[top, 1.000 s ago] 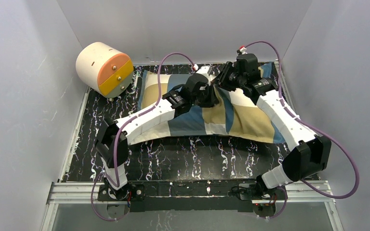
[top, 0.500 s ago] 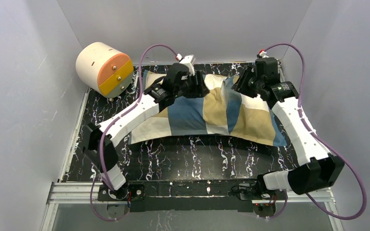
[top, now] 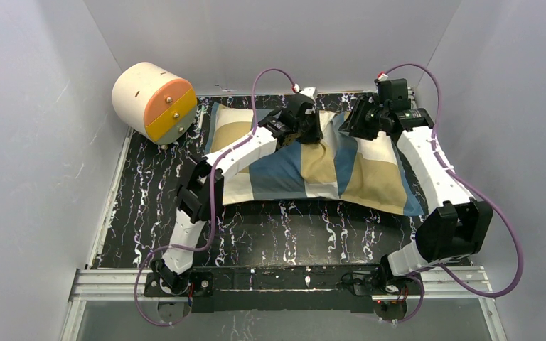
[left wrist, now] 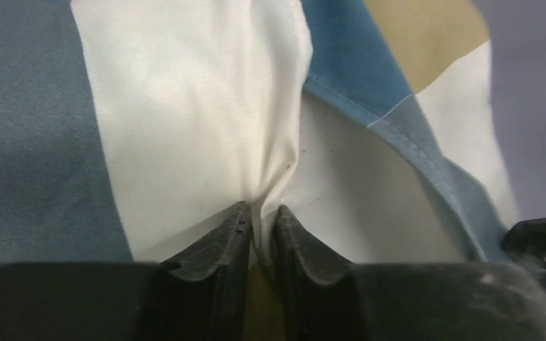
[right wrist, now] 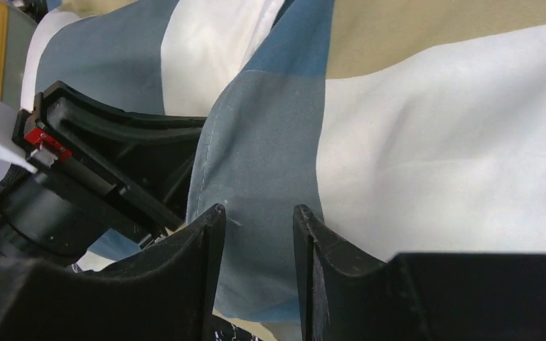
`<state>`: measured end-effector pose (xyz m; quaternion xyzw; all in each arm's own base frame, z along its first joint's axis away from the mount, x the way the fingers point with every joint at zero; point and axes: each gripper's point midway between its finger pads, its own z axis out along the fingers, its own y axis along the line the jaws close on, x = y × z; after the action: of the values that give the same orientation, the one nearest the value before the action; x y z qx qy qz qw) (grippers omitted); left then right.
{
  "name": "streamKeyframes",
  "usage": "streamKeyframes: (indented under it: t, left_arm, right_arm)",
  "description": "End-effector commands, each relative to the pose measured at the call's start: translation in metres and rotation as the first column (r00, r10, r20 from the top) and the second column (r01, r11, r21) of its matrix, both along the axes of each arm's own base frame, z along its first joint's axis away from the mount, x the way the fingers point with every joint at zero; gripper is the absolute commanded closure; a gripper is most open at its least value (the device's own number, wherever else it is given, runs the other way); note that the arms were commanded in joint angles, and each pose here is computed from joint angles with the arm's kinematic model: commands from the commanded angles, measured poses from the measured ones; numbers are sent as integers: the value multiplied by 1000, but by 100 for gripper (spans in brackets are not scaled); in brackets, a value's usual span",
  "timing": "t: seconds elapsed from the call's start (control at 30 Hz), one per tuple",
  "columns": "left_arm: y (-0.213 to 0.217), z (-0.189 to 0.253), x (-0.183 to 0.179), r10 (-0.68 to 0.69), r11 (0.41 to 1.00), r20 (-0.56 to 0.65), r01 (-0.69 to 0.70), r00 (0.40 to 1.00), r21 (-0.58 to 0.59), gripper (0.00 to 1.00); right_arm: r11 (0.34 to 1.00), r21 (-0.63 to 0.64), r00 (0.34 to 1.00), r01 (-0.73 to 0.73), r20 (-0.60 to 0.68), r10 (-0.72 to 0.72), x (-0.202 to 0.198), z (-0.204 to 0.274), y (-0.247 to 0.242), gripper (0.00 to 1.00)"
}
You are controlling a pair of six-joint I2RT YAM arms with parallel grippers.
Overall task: Put the pillow into the pillowcase
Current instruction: Stuff the pillow into the pillowcase.
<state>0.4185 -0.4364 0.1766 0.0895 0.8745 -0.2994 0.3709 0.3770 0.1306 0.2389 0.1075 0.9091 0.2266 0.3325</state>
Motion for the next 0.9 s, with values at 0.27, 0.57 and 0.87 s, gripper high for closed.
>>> streamKeyframes:
  t: [0.27,0.57,0.87]
  left_arm:
    - [-36,195,-23,-31,842,128,95,991,-531,100]
    - [-59,170,-38,-109,742,5,84,994,-665,100]
    - [-25,117,-30,-60,934,1,56,998,-352,67]
  right_arm:
    - [948,258,982,-187,12,190,-9,-29,50,72]
    - [863,449,973,-232,119,199,-6,-22,79,83]
    - [953,301,999,-42,30,35,-11,-13,35,61]
